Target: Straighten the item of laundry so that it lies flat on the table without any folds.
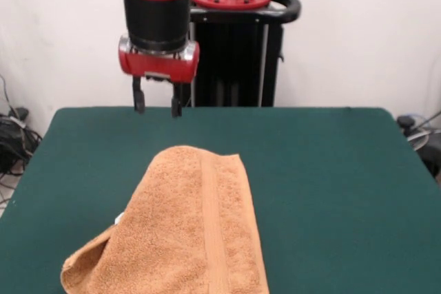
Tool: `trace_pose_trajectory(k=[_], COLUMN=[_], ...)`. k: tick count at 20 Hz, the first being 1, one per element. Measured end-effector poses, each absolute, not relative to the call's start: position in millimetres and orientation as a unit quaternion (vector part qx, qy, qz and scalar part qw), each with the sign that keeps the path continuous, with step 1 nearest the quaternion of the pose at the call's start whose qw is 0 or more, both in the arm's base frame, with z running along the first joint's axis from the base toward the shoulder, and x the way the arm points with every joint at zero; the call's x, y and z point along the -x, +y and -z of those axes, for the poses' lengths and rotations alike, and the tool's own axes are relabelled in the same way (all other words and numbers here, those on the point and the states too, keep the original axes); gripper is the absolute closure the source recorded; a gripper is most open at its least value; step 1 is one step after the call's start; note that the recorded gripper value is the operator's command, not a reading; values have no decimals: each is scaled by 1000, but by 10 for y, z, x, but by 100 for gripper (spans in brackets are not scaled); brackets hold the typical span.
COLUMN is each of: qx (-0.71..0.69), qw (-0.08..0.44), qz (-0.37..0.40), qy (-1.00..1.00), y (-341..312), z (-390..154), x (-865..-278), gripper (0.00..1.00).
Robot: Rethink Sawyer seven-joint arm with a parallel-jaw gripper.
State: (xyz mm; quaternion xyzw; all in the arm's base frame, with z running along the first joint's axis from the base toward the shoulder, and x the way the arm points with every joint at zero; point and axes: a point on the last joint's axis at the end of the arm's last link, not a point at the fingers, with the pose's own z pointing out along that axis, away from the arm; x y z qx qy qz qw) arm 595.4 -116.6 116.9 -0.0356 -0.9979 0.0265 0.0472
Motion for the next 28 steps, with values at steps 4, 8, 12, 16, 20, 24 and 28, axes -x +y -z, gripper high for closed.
trace_pose_trajectory(k=[4, 8, 12, 16, 20, 24, 28], qx=[26, 19, 18, 25, 33, 51, 68], qw=[34, 15, 8, 5, 4, 4, 10], qz=[-35, -43, -53, -60, -63, -64, -67], qy=[-999, -999, -998, -998, -998, -997, -995], y=[-1102, -1011, -942, -867, -848, -836, -878], z=[-1123, -1068, -1008, -917, -864, -807, -767], x=[-6293, -6693, -7011, -7291, -7374, -7412, -7376], gripper=[0, 0, 0, 0, 0, 0, 0])
